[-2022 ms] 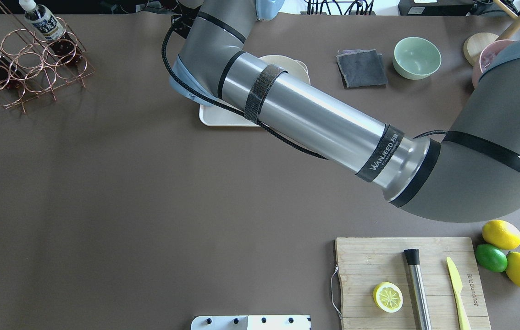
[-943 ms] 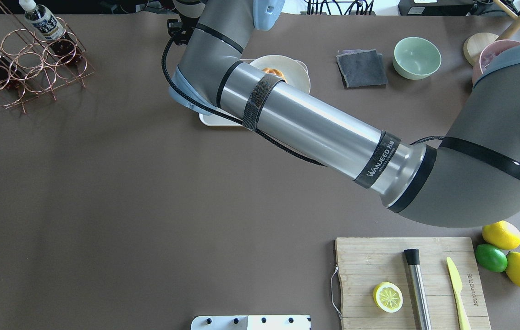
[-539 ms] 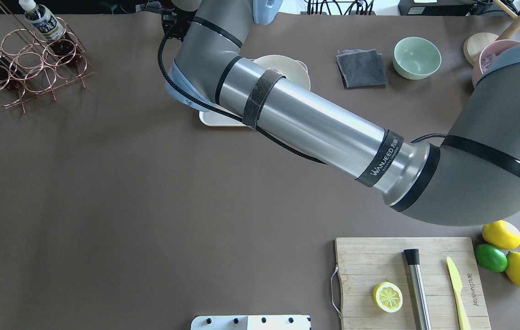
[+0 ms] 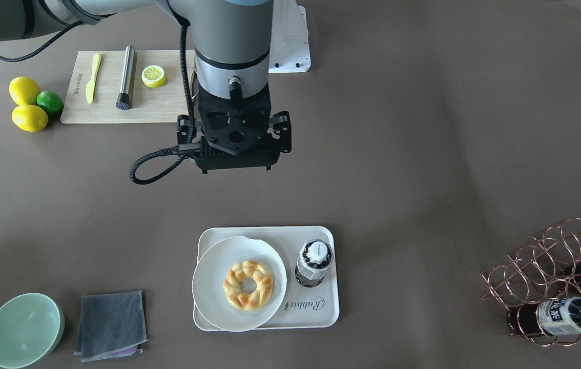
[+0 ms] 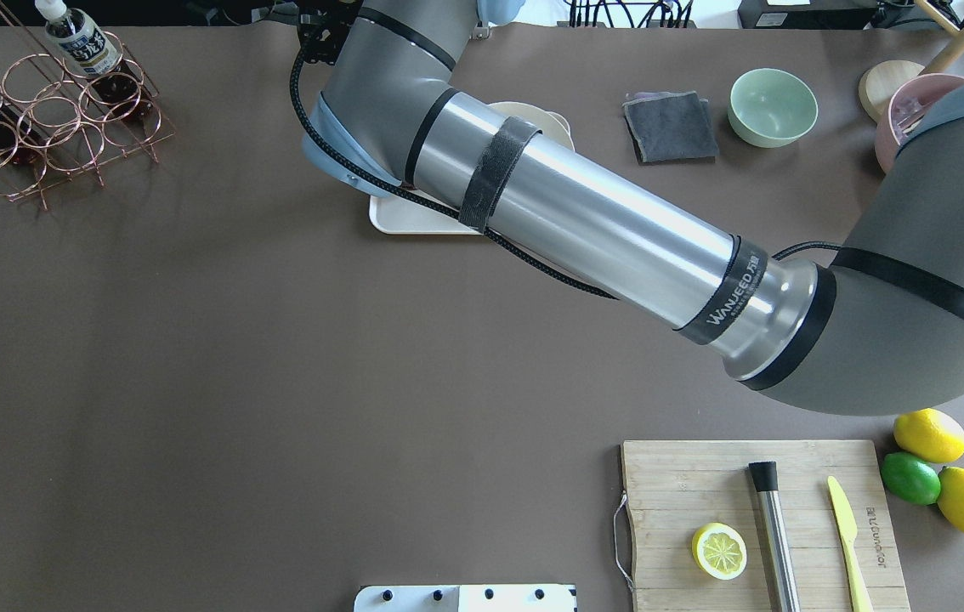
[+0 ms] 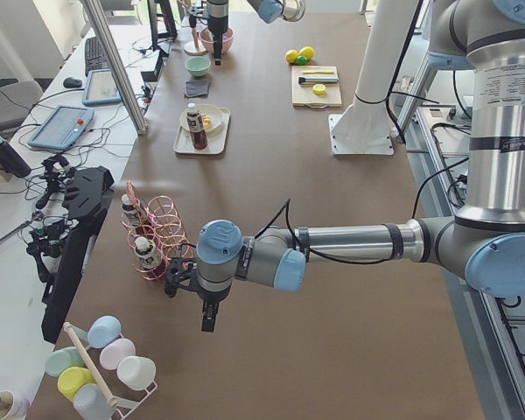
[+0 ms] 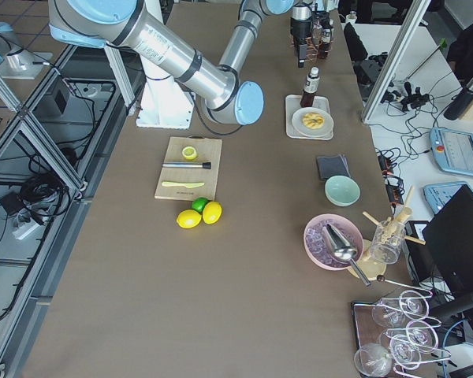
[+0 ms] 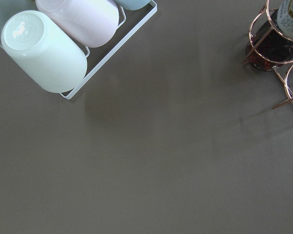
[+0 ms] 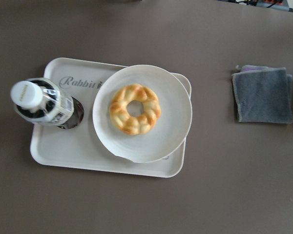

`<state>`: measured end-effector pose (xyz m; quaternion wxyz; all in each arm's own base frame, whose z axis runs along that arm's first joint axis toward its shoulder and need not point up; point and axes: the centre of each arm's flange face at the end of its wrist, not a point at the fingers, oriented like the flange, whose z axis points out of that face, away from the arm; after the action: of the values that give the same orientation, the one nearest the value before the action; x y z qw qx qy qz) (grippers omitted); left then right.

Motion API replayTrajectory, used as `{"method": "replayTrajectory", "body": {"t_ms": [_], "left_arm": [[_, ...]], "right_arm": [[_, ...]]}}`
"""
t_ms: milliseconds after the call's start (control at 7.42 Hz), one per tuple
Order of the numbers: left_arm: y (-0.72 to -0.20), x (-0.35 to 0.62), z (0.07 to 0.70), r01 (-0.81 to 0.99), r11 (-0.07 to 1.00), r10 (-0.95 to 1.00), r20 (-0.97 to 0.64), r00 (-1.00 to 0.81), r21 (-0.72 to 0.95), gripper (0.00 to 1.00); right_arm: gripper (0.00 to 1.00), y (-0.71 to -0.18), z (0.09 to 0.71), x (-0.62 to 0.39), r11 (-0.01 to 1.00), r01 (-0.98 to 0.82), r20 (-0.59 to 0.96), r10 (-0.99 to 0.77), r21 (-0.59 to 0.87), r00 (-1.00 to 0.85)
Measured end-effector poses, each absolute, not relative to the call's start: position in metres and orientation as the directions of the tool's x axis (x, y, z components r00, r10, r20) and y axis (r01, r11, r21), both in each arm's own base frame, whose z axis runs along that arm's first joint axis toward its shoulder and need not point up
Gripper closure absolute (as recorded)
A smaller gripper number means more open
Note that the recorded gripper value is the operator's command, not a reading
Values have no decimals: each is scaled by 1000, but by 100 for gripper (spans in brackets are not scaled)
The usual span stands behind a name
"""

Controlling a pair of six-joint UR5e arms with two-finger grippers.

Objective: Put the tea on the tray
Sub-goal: 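Carry the bottle with the right gripper and set it on the tray beside the plate, then open the right gripper and withdraw the right arm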

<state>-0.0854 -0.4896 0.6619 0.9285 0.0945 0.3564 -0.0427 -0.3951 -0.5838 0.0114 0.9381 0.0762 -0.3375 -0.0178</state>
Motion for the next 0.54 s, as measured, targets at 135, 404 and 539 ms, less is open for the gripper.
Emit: {"method": "replayTrajectory", "body": {"t_ms": [135, 404, 539], "left_arm": [[-487, -87, 664, 151, 979, -18, -670, 742, 141, 2], [-485, -89, 667, 154, 979, -26, -669, 742, 133, 2], [-483, -90, 669, 156, 979, -29, -669, 742, 130, 2]], "right_arm": [[0, -578, 47, -355, 984, 41, 586, -136, 173, 799], [0, -582, 144, -281, 965, 165, 499, -248, 204, 831], [0, -592, 191, -237, 951, 225, 455, -301, 213, 838]]}}
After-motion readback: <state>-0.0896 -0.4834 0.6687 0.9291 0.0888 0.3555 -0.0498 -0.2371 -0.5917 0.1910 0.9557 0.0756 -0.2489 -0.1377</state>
